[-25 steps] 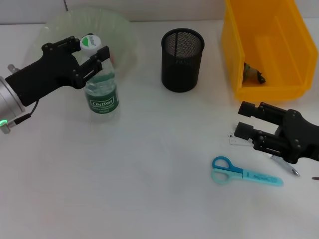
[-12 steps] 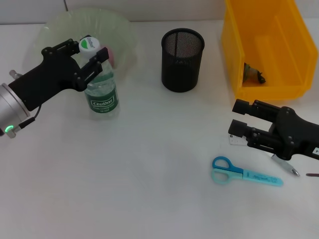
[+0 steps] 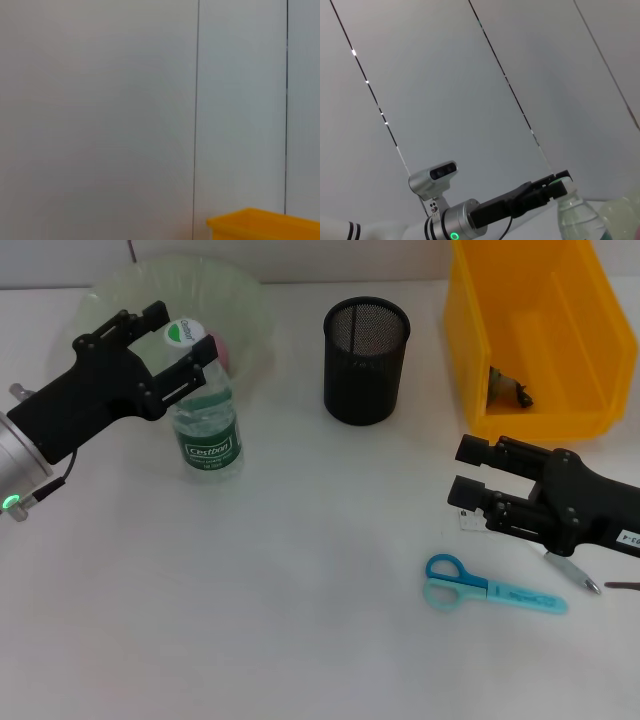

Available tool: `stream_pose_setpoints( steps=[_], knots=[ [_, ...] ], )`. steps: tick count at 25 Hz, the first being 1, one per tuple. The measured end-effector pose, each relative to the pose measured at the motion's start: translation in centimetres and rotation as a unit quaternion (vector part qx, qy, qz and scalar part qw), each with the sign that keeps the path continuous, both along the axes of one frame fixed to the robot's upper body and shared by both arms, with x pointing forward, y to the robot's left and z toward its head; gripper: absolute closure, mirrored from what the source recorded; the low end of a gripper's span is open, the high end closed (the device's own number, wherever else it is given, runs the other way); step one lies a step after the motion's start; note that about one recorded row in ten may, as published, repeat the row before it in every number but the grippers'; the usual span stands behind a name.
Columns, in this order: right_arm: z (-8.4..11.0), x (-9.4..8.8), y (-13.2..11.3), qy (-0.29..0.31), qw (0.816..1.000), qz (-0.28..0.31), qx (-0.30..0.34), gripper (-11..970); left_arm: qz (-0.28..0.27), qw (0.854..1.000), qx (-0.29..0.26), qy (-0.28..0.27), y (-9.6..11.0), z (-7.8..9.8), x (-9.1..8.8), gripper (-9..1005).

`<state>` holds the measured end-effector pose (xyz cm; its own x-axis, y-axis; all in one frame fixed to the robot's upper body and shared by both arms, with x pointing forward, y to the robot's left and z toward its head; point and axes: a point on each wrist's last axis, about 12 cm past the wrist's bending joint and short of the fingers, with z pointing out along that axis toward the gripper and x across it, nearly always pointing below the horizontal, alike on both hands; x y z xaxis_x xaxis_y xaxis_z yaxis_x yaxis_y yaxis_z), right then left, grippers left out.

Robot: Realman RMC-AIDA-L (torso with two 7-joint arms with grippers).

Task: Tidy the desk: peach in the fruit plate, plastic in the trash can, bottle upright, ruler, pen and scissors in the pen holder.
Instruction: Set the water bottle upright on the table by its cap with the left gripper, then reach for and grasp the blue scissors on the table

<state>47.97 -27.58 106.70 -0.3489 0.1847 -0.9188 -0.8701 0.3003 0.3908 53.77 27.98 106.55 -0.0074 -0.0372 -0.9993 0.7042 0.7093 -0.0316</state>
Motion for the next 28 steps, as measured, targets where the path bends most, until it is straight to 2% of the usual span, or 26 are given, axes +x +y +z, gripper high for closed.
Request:
stream_pose_setpoints(
  steps=[8,12,17,20,21,22,23,25,26,28],
  knots=[
    [0.0,-0.1,0.0,0.000,1.000,0.001,0.002,285,0.017,0.998,-0.058,-0.033,1.5,0.7,-1.7,258],
    [0.1,-0.1,-0.1,-0.002,1.000,-0.004,0.005,285,0.007,0.993,-0.099,-0.068,2.8,1.4,-4.1,259],
    [0.5,-0.1,-0.9,0.001,1.000,-0.005,0.008,285,-0.005,0.993,-0.107,-0.059,3.8,1.5,-5.2,261],
    [1.3,0.4,-2.3,0.008,1.000,-0.015,0.000,285,-0.070,0.994,-0.084,-0.014,4.9,1.5,-6.3,262],
    [2.2,0.9,-3.4,0.015,1.000,-0.021,-0.013,285,-0.098,0.992,-0.077,0.003,5.0,1.6,-6.6,262],
    [2.2,0.9,-3.4,0.015,1.000,-0.021,-0.013,285,-0.098,0.992,-0.077,0.003,5.0,1.6,-6.6,262],
    [2.7,1.2,-3.9,0.017,0.999,-0.023,-0.021,285,-0.136,0.988,-0.068,0.028,5.1,1.7,-6.9,263],
    [4.0,2.0,-4.9,0.031,0.998,-0.022,-0.042,285,-0.177,0.981,-0.054,0.051,4.9,2.0,-6.9,263],
    [5.5,2.7,-5.6,0.049,0.996,-0.015,-0.072,286,-0.177,0.981,-0.054,0.051,4.9,2.0,-6.9,264],
    [6.2,3.0,-5.9,0.059,0.994,-0.008,-0.092,286,-0.197,0.977,-0.044,0.065,4.8,2.2,-6.9,264]
  ],
)
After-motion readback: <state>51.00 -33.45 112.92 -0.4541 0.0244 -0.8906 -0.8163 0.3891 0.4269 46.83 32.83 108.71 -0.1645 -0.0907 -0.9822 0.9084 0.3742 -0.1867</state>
